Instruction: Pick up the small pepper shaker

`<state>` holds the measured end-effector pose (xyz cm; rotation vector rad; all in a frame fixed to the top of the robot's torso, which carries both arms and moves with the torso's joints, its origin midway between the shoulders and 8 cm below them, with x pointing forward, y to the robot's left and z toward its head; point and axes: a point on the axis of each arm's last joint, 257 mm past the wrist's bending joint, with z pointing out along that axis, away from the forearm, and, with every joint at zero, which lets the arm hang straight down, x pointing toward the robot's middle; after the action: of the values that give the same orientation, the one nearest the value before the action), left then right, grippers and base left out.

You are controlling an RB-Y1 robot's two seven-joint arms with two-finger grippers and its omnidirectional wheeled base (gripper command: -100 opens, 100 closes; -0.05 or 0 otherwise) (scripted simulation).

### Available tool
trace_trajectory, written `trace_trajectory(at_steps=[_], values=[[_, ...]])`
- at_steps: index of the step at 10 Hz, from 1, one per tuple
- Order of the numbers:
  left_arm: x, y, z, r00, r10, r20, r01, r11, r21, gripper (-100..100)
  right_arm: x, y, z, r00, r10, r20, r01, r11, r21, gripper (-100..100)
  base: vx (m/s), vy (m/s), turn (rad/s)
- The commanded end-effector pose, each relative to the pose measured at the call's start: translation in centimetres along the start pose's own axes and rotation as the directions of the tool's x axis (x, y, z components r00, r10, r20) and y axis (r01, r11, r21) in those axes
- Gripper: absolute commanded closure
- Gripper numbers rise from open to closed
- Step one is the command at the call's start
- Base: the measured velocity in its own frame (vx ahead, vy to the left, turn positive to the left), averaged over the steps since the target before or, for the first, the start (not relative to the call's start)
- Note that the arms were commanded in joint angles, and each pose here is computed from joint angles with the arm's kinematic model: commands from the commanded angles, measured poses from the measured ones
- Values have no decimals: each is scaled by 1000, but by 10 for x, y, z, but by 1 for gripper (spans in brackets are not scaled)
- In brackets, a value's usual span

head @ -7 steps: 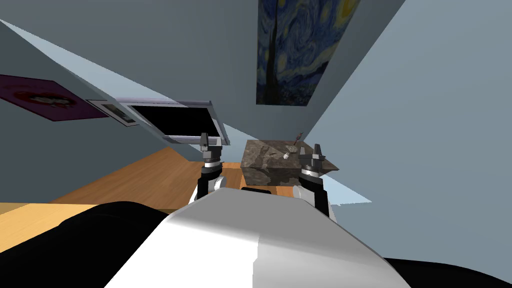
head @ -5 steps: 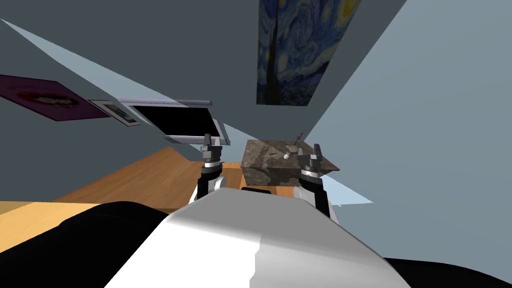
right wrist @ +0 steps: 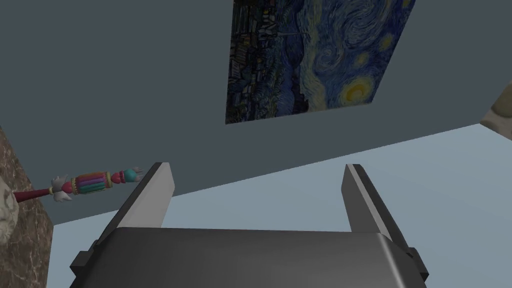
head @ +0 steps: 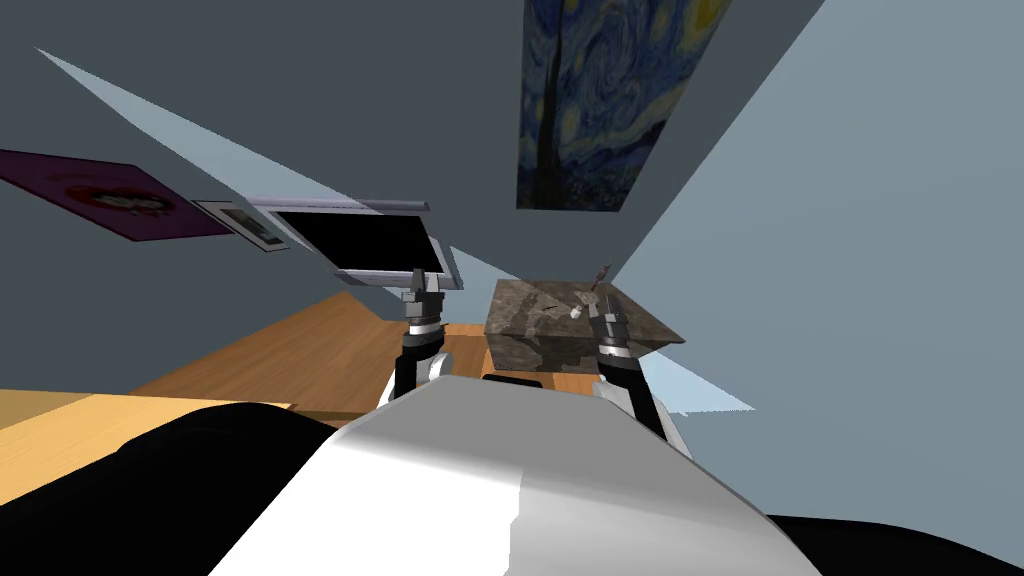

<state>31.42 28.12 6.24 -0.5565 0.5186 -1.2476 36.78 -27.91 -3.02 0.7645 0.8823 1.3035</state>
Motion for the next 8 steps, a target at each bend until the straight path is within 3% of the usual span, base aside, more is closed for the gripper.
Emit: trace_trajectory(at_steps=[1,3,5,8], values=[[0,0,0,1000,0,0,0,1000,0,0,6,-22,-10,997,-61,-47,63,996,57,-100,-17,27,36],[0,0,0,1000,0,0,0,1000,0,0,10,-48,-23,984,-136,-112,149,981,123,-100,-22,27,36],[0,0,0,1000,0,0,0,1000,0,0,12,-76,-39,960,-210,-186,244,952,183,-100,-17,28,65],[0,0,0,1000,0,0,0,1000,0,0,9,-119,-69,896,-318,-311,400,881,252,-100,-18,28,93]])
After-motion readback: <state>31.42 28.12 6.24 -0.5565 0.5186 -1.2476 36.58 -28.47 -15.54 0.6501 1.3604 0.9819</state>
